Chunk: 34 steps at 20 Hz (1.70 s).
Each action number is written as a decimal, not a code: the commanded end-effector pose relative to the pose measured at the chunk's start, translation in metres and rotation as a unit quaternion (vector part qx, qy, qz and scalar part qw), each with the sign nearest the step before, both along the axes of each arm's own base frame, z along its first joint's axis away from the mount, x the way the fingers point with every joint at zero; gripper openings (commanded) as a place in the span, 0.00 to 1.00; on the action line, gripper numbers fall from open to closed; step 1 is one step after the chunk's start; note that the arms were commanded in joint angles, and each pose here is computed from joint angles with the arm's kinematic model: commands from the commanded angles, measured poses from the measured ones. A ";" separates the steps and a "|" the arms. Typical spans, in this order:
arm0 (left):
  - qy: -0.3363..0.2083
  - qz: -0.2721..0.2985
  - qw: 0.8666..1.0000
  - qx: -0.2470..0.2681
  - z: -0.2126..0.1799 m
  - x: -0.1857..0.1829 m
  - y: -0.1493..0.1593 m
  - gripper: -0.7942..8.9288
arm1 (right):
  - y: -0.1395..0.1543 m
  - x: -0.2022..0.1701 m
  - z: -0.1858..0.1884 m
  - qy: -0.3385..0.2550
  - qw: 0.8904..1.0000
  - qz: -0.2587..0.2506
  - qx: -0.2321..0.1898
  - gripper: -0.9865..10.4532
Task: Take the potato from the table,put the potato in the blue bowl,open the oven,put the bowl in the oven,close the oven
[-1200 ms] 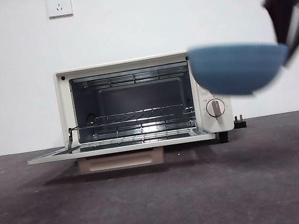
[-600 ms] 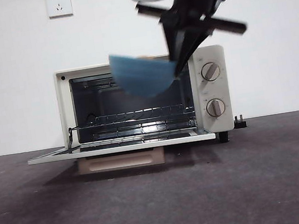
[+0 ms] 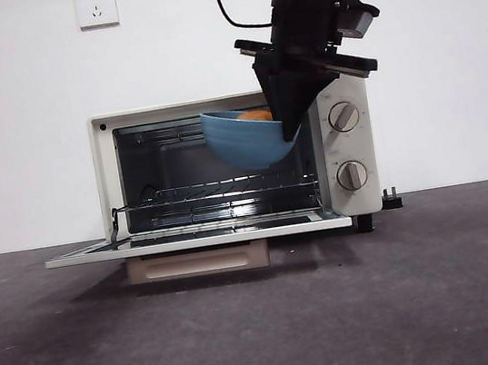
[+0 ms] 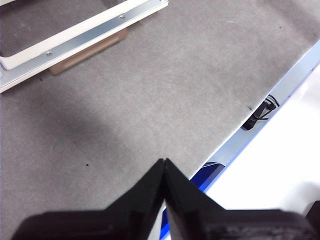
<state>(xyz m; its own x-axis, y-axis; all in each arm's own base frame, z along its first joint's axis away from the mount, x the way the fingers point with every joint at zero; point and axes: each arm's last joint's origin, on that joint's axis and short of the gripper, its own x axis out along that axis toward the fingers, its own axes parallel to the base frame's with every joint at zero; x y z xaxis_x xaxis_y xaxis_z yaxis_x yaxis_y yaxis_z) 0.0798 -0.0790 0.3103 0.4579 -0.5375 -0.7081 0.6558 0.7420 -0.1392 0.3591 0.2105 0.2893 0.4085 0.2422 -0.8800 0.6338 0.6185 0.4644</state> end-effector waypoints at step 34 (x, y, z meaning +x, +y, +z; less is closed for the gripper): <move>-0.016 0.045 0.999 0.021 0.022 -0.008 0.012 0.08 | -0.001 0.031 0.008 -0.047 0.999 0.005 0.015 0.23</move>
<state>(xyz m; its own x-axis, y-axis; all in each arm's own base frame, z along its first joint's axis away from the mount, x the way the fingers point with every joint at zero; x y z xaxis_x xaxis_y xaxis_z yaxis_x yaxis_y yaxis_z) 0.0721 -0.0678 0.3319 0.5220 -0.4653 -0.7149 0.5972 0.7978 -0.0832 0.3905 0.2084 0.2968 0.4840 0.2756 -0.8305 0.5971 0.5897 0.5437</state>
